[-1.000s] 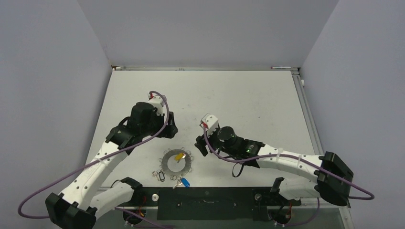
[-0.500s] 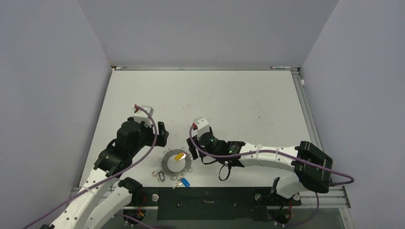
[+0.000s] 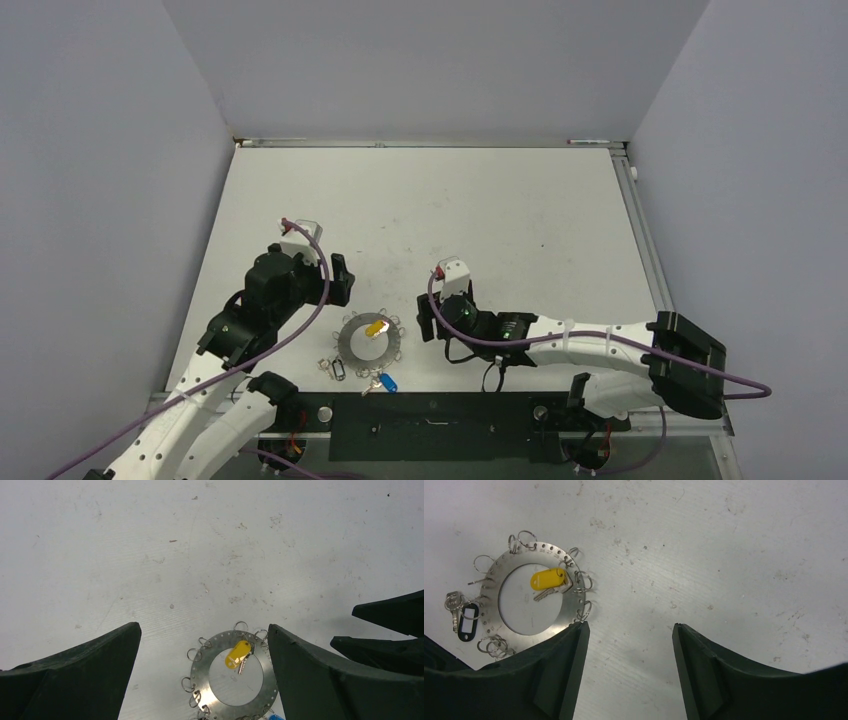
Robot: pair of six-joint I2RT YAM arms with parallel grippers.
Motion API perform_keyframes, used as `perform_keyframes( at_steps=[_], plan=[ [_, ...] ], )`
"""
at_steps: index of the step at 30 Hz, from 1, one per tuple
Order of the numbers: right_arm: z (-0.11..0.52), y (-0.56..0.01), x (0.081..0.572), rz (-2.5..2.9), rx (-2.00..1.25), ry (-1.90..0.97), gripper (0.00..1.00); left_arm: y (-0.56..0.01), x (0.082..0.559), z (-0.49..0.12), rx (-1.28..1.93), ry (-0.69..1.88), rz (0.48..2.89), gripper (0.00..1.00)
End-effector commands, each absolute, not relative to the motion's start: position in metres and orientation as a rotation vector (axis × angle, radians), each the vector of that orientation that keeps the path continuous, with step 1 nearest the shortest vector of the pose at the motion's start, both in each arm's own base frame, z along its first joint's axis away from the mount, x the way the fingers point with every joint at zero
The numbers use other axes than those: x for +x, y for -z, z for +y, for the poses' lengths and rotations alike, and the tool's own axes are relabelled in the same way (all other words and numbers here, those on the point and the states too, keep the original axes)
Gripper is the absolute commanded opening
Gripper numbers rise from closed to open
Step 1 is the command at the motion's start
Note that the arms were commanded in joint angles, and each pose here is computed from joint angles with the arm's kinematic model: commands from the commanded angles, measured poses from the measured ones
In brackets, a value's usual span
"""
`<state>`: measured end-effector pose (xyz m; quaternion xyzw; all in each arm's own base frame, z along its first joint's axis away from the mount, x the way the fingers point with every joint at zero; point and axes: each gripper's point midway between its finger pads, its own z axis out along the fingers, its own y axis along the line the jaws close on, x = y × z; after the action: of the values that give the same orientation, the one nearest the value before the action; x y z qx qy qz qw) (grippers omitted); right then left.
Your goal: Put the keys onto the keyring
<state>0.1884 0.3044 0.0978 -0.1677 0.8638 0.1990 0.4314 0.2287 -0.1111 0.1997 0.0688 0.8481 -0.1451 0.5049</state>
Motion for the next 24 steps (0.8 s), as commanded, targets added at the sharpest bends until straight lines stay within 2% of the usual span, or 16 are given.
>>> perform_keyframes(
  at_steps=[1,4,7,15,20,24],
  plan=[
    [0.295,-0.105,0.187,2.119,-0.371,-0.491,0.64,-0.211,0.234,-0.116,0.168,0.38,1.994,0.96],
    [0.287,-0.114,0.194,2.061,-0.352,-0.465,0.66,-0.211,0.233,-0.115,0.17,0.38,1.988,0.96],
    [0.283,-0.135,0.203,1.989,-0.278,-0.468,0.74,-0.212,0.234,-0.114,0.165,0.377,1.98,0.96],
    [0.25,-0.224,0.232,1.77,-0.209,-0.28,0.88,-0.212,0.234,-0.113,0.163,0.373,1.976,0.96],
    [0.199,-0.281,0.236,1.66,-0.134,-0.125,0.9,-0.215,0.235,-0.106,0.137,0.337,1.962,0.96],
    [0.163,-0.314,0.232,1.617,-0.062,-0.07,0.9,-0.22,0.242,-0.066,-0.039,0.142,1.918,0.96]
  ],
)
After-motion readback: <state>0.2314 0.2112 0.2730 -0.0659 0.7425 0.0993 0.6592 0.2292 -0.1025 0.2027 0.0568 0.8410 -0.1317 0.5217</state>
